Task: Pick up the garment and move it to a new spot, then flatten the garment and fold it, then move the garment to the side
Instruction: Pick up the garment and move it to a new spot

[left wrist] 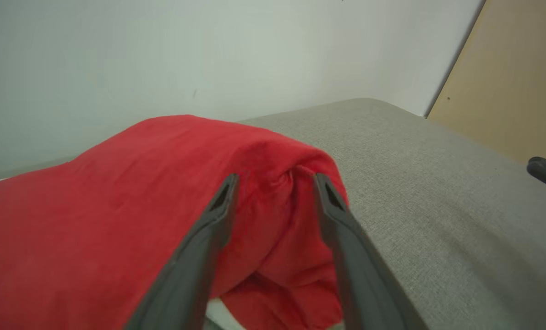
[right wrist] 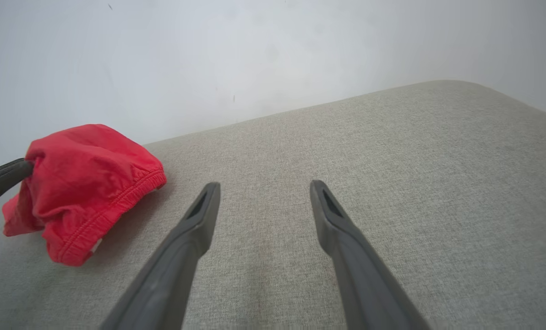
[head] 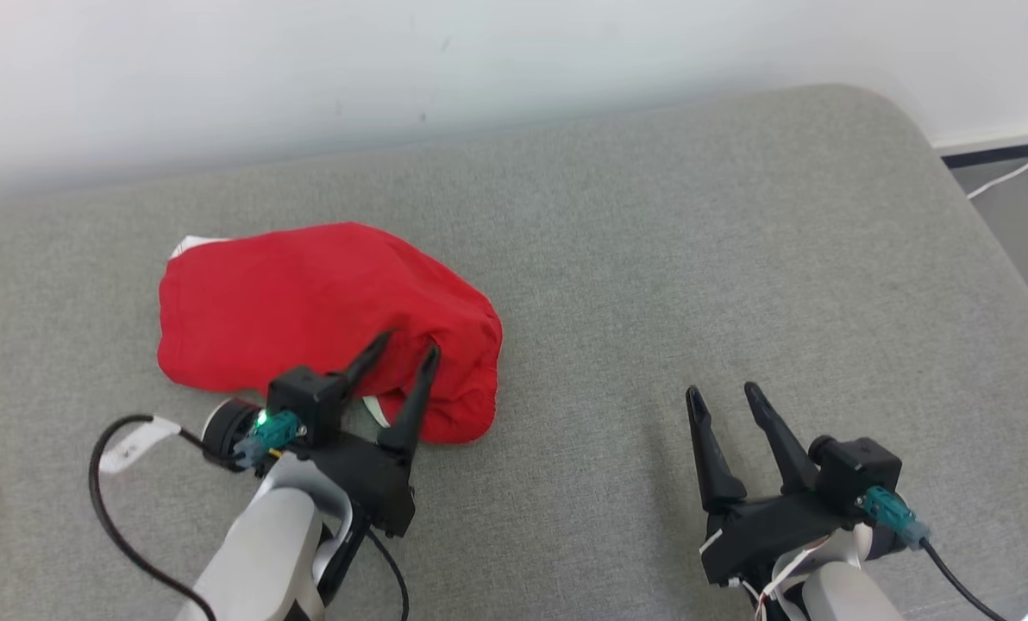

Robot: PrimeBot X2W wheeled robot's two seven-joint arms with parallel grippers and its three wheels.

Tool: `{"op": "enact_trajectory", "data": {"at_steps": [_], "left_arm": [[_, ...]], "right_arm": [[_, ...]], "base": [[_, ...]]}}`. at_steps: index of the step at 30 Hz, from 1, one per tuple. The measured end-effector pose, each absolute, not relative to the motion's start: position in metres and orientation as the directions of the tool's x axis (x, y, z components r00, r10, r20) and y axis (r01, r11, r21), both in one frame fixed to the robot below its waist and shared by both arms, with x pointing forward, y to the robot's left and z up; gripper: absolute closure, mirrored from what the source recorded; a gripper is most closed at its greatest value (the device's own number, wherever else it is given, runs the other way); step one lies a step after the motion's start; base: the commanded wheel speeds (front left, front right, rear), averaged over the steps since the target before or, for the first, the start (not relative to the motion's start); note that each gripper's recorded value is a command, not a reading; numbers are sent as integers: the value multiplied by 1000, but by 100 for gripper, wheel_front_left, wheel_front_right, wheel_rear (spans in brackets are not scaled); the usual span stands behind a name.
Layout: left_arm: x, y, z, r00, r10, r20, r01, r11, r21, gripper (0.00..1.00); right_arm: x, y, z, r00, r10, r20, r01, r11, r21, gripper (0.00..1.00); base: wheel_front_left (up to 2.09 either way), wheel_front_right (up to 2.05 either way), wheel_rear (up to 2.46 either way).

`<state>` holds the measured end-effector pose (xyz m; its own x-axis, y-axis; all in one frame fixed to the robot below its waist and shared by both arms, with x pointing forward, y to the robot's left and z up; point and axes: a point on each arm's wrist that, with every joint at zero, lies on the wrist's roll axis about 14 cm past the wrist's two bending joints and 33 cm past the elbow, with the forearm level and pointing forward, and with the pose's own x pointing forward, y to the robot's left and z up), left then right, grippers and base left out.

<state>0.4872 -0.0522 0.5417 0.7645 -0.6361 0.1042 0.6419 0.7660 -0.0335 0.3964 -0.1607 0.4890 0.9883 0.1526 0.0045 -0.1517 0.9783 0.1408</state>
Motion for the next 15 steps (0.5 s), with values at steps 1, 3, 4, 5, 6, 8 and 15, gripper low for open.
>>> {"op": "enact_trajectory", "data": {"at_steps": [1, 3, 4, 5, 6, 8, 15], "left_arm": [[486, -49, 542, 774, -624, 105, 630, 776, -34, 0], [482, -41, 539, 792, -603, 99, 608, 793, -35, 0], [480, -35, 537, 804, -586, 96, 592, 805, -39, 0], [478, -28, 536, 817, -569, 96, 574, 818, -42, 0], [477, -20, 536, 830, -549, 98, 554, 831, -40, 0], [476, -3, 538, 858, -502, 108, 508, 861, -35, 0], [460, 71, 530, 946, -305, 107, 312, 948, -57, 0]], "right_arm": [[394, -160, 489, 988, 155, 6, -155, 978, 142, 0], [392, -157, 492, 986, 166, 14, -167, 976, 140, 0], [392, -154, 494, 984, 174, 20, -175, 975, 139, 0], [391, -152, 496, 983, 181, 25, -183, 973, 138, 0], [391, -149, 497, 981, 191, 28, -193, 971, 138, 0], [389, -140, 497, 976, 216, 29, -218, 966, 140, 0], [387, -92, 498, 934, 357, 33, -357, 922, 146, 0]], "base": [[0, 0, 0], [0, 0, 0], [0, 0, 0], [0, 0, 0], [0, 0, 0], [0, 0, 0], [0, 0, 0]]}}
